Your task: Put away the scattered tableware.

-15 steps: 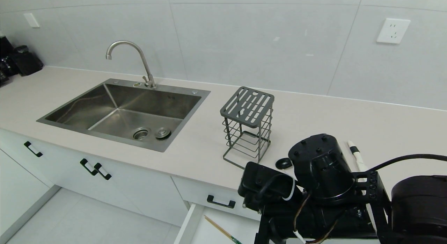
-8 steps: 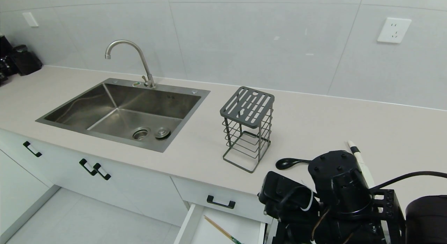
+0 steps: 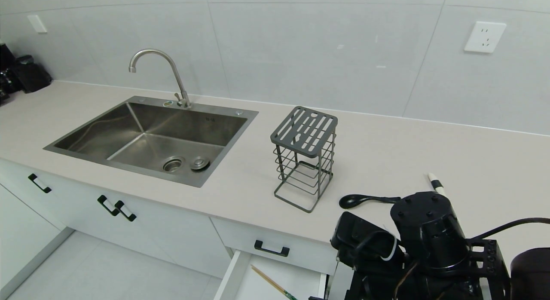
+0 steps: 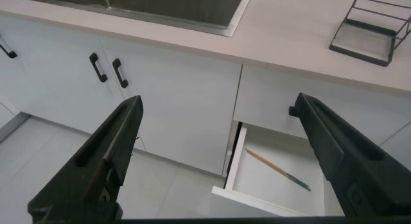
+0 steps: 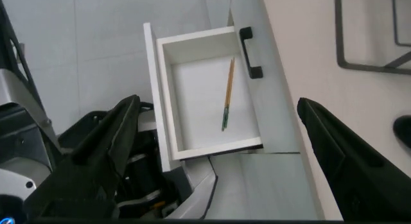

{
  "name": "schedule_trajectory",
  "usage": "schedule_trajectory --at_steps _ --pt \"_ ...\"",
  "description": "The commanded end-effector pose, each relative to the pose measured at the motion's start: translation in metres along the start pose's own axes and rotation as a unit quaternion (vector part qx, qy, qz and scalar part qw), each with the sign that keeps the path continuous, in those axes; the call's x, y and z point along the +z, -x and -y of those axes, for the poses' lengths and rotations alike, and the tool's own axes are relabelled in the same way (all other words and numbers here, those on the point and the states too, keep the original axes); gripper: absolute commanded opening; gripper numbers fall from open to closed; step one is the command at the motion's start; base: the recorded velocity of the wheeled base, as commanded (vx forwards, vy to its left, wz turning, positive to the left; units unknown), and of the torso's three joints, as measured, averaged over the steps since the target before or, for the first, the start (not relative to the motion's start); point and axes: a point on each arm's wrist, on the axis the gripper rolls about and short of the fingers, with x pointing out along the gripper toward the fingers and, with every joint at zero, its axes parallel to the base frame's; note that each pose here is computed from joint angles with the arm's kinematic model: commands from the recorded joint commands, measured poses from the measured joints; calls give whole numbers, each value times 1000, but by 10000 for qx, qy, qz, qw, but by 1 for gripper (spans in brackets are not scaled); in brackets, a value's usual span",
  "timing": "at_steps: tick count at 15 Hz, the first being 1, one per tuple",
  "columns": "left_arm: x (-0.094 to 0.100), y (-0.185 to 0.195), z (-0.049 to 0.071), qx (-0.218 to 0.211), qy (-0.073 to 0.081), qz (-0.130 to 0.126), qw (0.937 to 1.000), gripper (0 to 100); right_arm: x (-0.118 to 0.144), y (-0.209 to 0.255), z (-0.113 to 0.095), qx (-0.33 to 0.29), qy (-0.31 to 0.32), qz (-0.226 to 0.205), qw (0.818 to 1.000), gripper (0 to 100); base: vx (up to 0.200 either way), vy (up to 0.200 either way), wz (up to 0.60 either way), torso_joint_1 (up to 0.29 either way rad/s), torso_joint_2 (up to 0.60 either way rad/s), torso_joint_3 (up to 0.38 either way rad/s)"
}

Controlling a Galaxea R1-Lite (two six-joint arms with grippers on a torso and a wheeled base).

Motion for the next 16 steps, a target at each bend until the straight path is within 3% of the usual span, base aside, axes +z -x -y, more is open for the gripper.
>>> schedule_trajectory --at_steps 1,7,10,16 --pt "0 0 0 6 2 2 10000 100 -6 7 11 -260 -126 -68 9996 100 0 0 0 0 0 0" --pt "0 0 0 6 2 2 10000 100 -37 23 54 -1201 -650 -480 9895 100 0 0 0 0 0 0" --pt "0 0 0 6 2 2 10000 100 -47 33 73 -1518 -561 -580 9851 100 0 0 0 0 0 0" --pt "0 0 0 6 2 2 10000 100 -53 12 106 -1592 -414 -603 9845 100 0 0 0 0 0 0"
